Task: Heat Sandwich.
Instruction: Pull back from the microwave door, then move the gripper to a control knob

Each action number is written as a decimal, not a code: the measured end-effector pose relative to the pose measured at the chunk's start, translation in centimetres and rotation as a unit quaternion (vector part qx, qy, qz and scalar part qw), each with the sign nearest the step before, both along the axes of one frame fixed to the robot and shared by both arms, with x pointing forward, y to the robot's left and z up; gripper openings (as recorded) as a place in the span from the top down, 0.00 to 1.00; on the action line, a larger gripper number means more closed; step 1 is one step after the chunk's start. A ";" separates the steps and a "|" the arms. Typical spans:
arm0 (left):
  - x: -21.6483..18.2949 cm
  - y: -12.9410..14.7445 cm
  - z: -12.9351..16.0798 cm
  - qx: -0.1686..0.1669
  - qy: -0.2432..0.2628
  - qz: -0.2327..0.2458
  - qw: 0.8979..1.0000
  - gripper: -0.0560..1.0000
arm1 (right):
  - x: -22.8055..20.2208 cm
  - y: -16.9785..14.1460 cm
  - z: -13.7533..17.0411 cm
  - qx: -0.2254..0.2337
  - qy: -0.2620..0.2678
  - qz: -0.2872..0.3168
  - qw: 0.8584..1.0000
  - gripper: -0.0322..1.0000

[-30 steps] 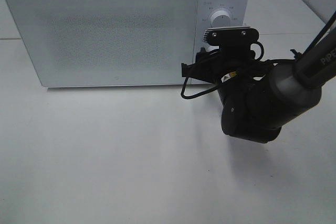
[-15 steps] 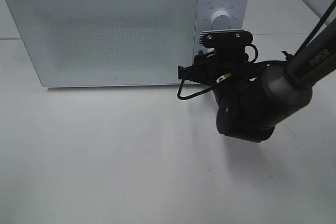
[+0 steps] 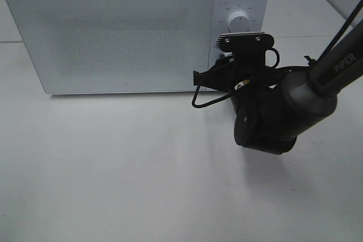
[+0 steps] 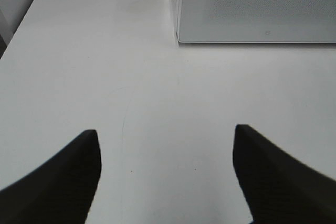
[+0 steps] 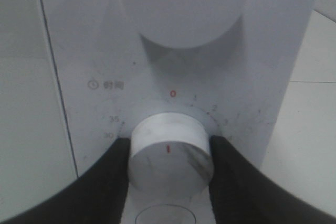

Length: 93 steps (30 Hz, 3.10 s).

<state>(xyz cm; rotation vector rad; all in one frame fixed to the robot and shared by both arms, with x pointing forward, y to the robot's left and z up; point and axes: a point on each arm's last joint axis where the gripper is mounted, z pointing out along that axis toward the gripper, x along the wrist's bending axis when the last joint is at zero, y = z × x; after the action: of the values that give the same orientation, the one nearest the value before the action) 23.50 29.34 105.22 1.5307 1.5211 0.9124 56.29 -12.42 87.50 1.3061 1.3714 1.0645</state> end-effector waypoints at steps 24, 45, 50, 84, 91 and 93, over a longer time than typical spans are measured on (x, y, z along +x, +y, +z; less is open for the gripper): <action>0.0 0.0 0.0 0.000 0.000 0.000 1.000 0.33 | -0.1 0.1 0.0 0.257 -0.004 -0.035 0.966 0.54; 0.0 0.0 0.0 0.000 0.000 0.000 1.000 0.33 | -0.2 0.0 0.2 0.569 -0.010 -0.102 0.816 0.54; 0.0 0.0 0.0 0.000 0.000 0.000 1.000 0.33 | -0.2 0.0 0.2 0.644 -0.011 -0.117 0.756 0.54; 0.0 0.0 0.0 0.000 0.000 0.000 1.000 0.33 | -0.2 0.1 0.3 0.780 -0.016 -0.142 0.610 0.54; 0.0 0.0 0.0 0.000 0.000 0.000 1.000 0.33 | -0.2 0.2 0.3 0.775 -0.010 -0.146 0.615 0.41; 0.0 0.0 0.0 0.000 0.000 0.000 1.000 0.33 | -0.3 0.2 0.2 0.772 -0.008 -0.149 0.618 0.38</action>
<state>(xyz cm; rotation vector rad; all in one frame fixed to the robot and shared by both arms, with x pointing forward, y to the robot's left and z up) 23.50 29.34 105.22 1.5307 1.5211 0.9124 56.01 -12.24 87.70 2.4989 -0.2349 2.0639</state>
